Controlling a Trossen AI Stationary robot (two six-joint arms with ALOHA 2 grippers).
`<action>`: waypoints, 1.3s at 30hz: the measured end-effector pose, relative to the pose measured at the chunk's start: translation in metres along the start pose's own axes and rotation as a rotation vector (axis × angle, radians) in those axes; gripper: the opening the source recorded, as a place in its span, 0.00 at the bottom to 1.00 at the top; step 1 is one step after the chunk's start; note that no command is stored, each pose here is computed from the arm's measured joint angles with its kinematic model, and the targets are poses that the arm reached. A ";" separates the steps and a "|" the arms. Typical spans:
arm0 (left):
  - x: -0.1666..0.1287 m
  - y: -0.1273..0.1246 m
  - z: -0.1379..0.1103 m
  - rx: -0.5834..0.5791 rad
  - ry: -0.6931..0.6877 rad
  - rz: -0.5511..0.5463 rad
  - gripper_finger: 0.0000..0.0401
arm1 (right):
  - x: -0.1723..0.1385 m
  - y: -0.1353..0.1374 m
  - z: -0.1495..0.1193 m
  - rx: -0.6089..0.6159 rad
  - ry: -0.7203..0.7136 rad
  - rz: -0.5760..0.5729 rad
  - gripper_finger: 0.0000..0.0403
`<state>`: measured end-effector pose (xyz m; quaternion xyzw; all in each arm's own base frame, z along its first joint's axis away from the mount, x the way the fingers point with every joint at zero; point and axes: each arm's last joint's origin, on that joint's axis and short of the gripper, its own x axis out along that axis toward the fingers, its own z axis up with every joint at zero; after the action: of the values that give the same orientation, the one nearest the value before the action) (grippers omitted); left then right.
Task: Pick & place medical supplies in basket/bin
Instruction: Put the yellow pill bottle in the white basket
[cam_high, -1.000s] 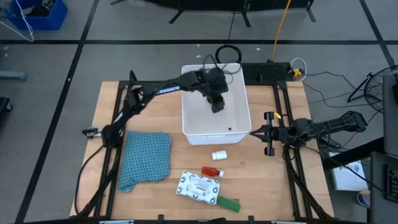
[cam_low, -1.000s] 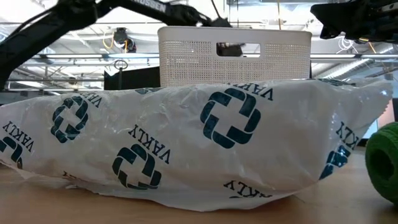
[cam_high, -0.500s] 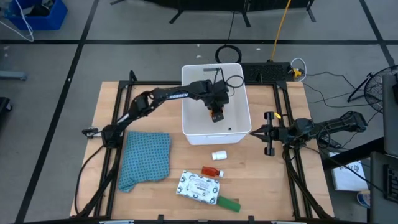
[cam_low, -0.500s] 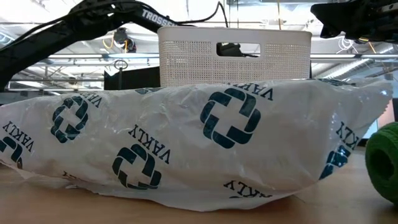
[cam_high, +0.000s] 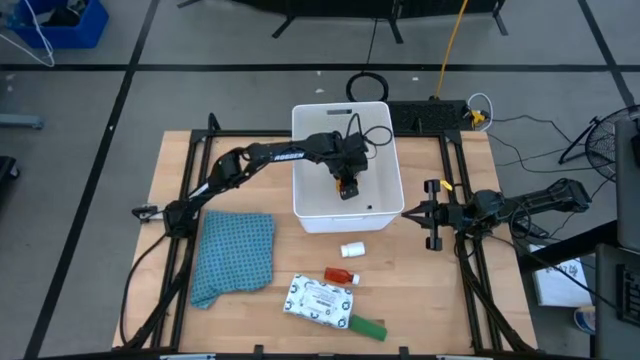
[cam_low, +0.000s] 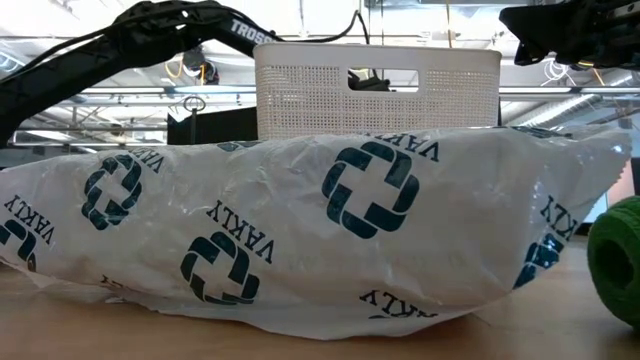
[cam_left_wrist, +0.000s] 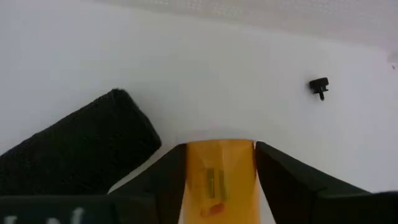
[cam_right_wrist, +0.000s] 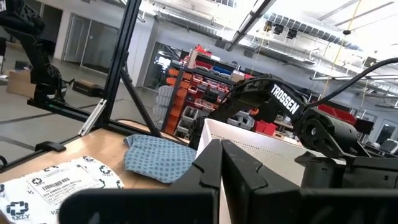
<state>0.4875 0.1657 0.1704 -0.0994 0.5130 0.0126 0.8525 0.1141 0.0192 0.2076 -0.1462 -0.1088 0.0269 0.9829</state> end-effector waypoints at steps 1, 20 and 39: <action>-0.001 -0.001 0.000 0.001 -0.001 0.000 0.51 | 0.000 0.000 0.000 0.000 0.000 0.000 0.00; -0.186 -0.053 0.019 0.166 -0.262 0.155 0.76 | 0.000 0.000 0.000 -0.015 -0.001 0.000 0.00; -0.044 -0.037 0.012 0.142 -0.026 0.091 0.46 | 0.000 0.000 0.000 0.001 -0.005 -0.002 0.00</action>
<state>0.4816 0.1350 0.2202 -0.0152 0.5055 0.0163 0.8625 0.1139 0.0192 0.2081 -0.1454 -0.1114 0.0265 0.9827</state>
